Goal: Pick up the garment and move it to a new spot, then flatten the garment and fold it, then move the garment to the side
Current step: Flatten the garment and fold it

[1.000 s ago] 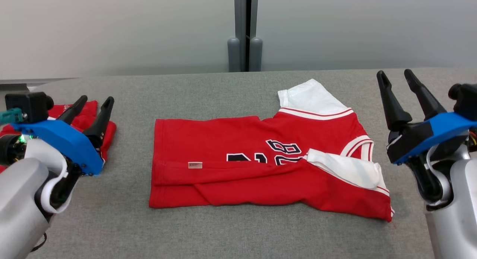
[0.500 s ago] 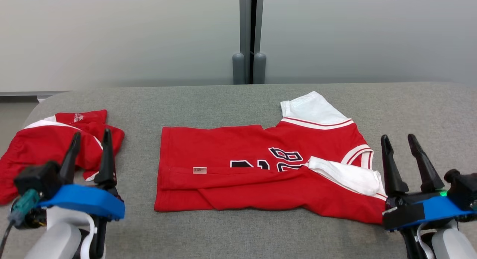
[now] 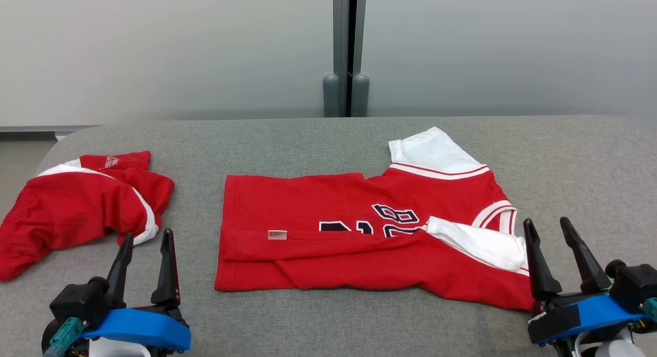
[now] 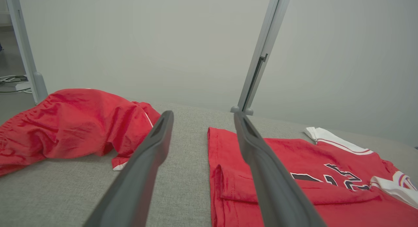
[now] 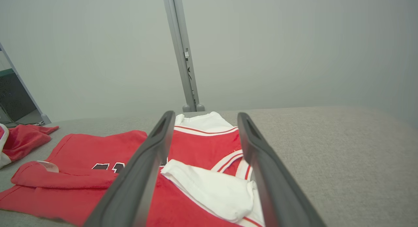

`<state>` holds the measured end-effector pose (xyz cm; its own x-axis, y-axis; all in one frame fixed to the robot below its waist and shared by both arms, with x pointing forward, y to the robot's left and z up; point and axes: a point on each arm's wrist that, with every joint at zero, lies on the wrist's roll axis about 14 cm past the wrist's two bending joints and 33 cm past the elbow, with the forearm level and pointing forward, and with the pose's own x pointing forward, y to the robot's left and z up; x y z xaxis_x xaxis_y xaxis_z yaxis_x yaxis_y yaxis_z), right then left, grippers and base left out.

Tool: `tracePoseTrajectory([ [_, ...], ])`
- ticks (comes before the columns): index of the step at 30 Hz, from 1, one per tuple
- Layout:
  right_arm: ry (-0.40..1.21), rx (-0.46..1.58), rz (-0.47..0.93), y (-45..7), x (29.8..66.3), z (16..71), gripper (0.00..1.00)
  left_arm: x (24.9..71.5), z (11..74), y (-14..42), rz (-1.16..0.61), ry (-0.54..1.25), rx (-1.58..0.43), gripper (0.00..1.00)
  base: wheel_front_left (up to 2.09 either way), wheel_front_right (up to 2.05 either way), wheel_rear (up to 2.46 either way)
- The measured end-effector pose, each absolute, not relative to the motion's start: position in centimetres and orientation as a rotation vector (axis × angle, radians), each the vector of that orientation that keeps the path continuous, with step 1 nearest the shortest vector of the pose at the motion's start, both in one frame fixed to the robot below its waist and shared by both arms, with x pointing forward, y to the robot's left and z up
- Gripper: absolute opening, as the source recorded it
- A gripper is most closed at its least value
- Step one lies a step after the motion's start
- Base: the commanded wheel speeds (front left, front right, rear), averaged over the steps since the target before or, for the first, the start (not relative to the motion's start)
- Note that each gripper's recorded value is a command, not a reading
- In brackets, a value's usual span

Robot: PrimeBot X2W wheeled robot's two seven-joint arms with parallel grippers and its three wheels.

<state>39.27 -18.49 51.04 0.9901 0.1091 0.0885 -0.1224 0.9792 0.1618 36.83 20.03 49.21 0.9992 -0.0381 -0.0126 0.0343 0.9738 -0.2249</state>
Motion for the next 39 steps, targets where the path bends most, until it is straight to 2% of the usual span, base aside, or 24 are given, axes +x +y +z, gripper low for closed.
tracePoseTrajectory([
  [10,-0.06,0.121,0.137,-18.5,40.0,50.5,1.0,37.5,48.2,19.7,-0.064,0.038,-0.217,1.0,0.0,0.0,0.0],
  [16,0.119,0.115,0.138,-18.5,39.8,46.3,1.0,37.0,45.3,18.6,-0.117,0.16,-0.221,1.0,0.0,0.0,0.0],
  [19,0.267,0.117,0.136,-18.6,39.0,43.3,1.0,36.9,44.4,17.9,-0.147,0.218,-0.222,1.0,0.0,0.0,0.0],
  [27,0.537,0.129,0.111,-19.3,36.9,38.4,1.0,34.9,40.1,15.2,-0.24,0.501,-0.24,1.0,0.0,0.0,0.0],
  [32,0.608,0.149,0.069,-20.2,36.3,37.2,1.0,34.4,38.7,14.2,-0.276,0.613,-0.233,1.0,0.0,0.0,0.0],
  [39,0.63,0.154,0.053,-20.1,36.4,37.0,1.0,35.3,37.4,14.2,-0.277,0.668,-0.207,1.0,0.0,0.0,0.0],
])
